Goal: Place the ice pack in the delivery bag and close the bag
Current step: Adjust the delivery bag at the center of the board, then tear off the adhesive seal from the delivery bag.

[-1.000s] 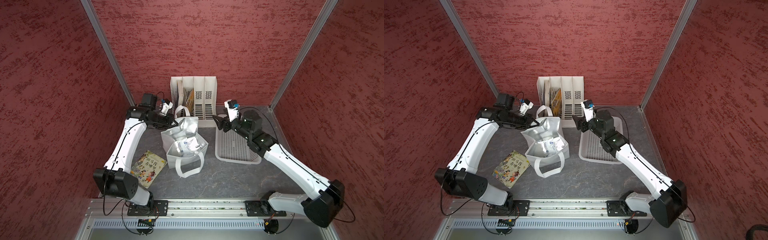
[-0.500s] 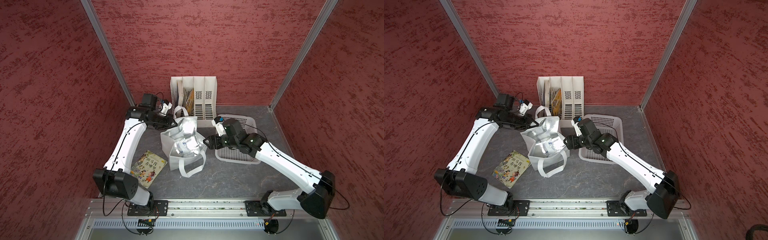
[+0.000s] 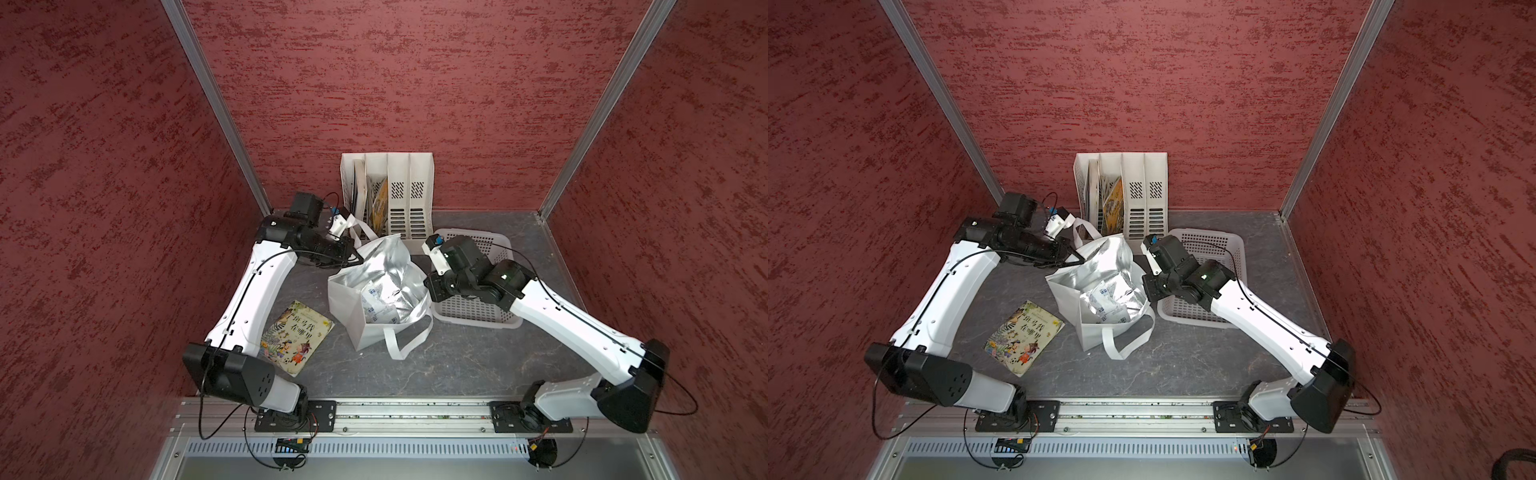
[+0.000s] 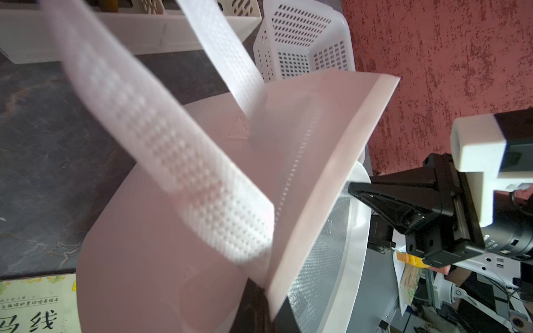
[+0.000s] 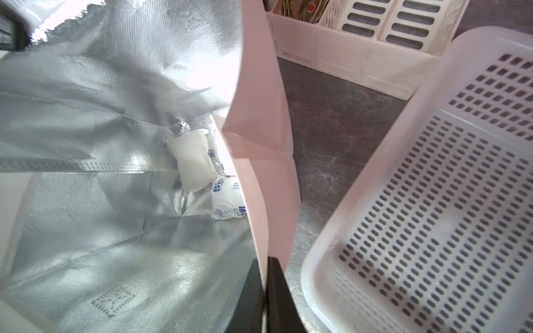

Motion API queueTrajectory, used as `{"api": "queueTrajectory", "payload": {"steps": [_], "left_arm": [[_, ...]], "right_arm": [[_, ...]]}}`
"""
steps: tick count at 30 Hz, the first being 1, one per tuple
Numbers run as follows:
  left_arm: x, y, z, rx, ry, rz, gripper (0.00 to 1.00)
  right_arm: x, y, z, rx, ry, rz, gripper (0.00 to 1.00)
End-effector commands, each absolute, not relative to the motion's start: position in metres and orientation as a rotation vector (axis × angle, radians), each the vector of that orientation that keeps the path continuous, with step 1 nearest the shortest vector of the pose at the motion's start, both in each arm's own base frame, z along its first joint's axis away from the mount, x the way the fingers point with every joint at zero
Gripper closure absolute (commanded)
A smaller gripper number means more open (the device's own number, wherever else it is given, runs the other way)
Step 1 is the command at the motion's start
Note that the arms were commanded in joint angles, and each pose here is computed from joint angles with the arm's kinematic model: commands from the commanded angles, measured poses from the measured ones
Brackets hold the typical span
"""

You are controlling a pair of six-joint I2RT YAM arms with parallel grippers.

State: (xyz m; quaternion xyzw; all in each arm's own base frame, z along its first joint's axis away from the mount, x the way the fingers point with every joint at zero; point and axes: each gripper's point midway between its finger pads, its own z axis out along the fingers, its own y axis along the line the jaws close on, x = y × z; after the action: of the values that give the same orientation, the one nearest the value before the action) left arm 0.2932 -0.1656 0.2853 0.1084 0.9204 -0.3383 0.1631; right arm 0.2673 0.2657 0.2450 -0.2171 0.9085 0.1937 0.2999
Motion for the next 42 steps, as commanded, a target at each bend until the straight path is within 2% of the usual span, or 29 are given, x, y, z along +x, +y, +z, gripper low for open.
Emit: {"api": "queueTrajectory", "payload": {"steps": [1, 2, 4, 5, 7, 11, 13, 14, 15, 16, 20, 23, 26, 29, 37, 42], "left_arm": [[0.272, -0.17, 0.283, 0.342, 2.657, -1.011, 0.99], [0.271, -0.169, 0.281, 0.34, 2.662, -1.008, 0.99], [0.27, -0.167, 0.279, 0.334, 2.669, -0.992, 0.96], [0.27, -0.165, 0.279, 0.334, 2.669, -0.968, 0.9], [0.274, -0.156, 0.284, 0.339, 2.651, -0.868, 0.68], [0.277, -0.138, 0.327, 0.442, 2.443, -0.656, 0.35], [0.277, -0.133, 0.357, 0.514, 2.271, -0.566, 0.21], [0.277, -0.132, 0.375, 0.54, 2.166, -0.538, 0.16], [0.275, -0.134, 0.389, 0.57, 2.074, -0.528, 0.12], [0.276, -0.138, 0.405, 0.599, 1.974, -0.519, 0.08], [0.279, -0.161, 0.438, 0.722, 1.698, -0.525, 0.0], [0.298, -0.184, 0.418, 0.859, 1.697, -0.481, 0.01], [0.319, -0.2, 0.39, 0.967, 1.787, -0.447, 0.12], [0.337, -0.207, 0.369, 0.995, 1.876, -0.466, 0.27], [0.362, -0.223, 0.331, 1.037, 2.06, -0.532, 0.41], [0.373, -0.222, 0.313, 1.051, 2.167, -0.497, 0.5]], "right_arm": [[0.26, 0.246, 0.258, -0.618, 2.37, 0.432, 0.91], [0.259, 0.245, 0.257, -0.624, 2.366, 0.433, 0.88], [0.258, 0.243, 0.256, -0.626, 2.357, 0.423, 0.77], [0.259, 0.242, 0.258, -0.627, 2.344, 0.426, 0.72], [0.26, 0.245, 0.27, -0.631, 2.279, 0.457, 0.63], [0.263, 0.245, 0.31, -0.616, 2.058, 0.526, 0.4], [0.269, 0.246, 0.332, -0.593, 1.917, 0.554, 0.29], [0.273, 0.247, 0.348, -0.578, 1.817, 0.574, 0.2], [0.275, 0.248, 0.358, -0.565, 1.734, 0.589, 0.06], [0.278, 0.248, 0.368, -0.552, 1.656, 0.6, 0.02], [0.296, 0.257, 0.382, -0.573, 1.446, 0.649, 0.01], [0.309, 0.277, 0.375, -0.709, 1.379, 0.677, 0.02], [0.324, 0.294, 0.365, -0.803, 1.407, 0.686, 0.02], [0.336, 0.298, 0.358, -0.861, 1.416, 0.637, 0.06], [0.361, 0.302, 0.328, -0.911, 1.516, 0.604, 0.29], [0.37, 0.308, 0.319, -0.94, 1.539, 0.604, 0.36]]}}
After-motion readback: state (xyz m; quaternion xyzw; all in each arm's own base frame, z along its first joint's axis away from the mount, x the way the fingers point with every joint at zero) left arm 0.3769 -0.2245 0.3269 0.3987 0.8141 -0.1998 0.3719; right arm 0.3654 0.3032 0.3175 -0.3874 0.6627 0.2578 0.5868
